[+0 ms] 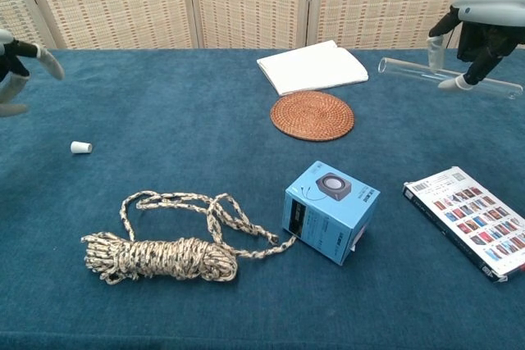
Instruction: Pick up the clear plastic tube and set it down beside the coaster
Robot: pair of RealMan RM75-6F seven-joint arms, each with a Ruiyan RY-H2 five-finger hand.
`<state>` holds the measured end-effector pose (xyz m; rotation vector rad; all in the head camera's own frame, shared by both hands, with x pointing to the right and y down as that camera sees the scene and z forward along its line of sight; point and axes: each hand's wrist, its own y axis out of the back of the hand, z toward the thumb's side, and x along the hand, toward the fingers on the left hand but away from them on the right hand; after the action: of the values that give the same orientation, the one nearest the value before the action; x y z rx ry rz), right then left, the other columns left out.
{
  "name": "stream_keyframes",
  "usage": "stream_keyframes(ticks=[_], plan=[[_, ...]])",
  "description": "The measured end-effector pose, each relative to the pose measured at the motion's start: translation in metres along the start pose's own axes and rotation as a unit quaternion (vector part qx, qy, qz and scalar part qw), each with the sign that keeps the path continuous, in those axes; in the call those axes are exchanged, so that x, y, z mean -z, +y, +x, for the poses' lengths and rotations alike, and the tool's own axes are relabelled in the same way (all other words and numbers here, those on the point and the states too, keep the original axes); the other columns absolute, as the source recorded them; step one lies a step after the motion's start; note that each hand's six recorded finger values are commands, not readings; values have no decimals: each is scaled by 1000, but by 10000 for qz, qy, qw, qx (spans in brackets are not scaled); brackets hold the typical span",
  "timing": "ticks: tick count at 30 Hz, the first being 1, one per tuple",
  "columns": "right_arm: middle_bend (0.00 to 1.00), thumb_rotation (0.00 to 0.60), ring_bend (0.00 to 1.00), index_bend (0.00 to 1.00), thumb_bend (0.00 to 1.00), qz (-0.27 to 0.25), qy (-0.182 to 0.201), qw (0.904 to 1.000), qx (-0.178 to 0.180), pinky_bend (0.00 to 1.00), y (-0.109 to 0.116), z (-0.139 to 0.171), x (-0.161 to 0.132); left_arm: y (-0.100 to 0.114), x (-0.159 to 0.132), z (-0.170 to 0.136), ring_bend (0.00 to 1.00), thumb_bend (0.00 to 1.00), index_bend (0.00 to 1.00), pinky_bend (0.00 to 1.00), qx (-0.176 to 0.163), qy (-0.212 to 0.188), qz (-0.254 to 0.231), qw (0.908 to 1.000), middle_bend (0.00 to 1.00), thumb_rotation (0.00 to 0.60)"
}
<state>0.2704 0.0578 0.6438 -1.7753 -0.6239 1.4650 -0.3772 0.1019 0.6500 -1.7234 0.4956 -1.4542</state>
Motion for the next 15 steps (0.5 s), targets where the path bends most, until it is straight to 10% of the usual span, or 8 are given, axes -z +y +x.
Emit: stream_keyframes(ticks=[6, 15], plan=[[1000, 600, 1000, 724, 962, -5, 17, 10000, -30, 1000, -2, 0, -1, -25, 5, 3, 925, 373, 199, 1000, 816, -3, -16, 9967, 883, 203], [1000, 600, 1000, 724, 962, -52, -12, 10000, -58, 1000, -6, 1, 2, -51, 14, 3, 963, 452, 146, 1000, 1748, 167, -201, 9843, 920, 74]])
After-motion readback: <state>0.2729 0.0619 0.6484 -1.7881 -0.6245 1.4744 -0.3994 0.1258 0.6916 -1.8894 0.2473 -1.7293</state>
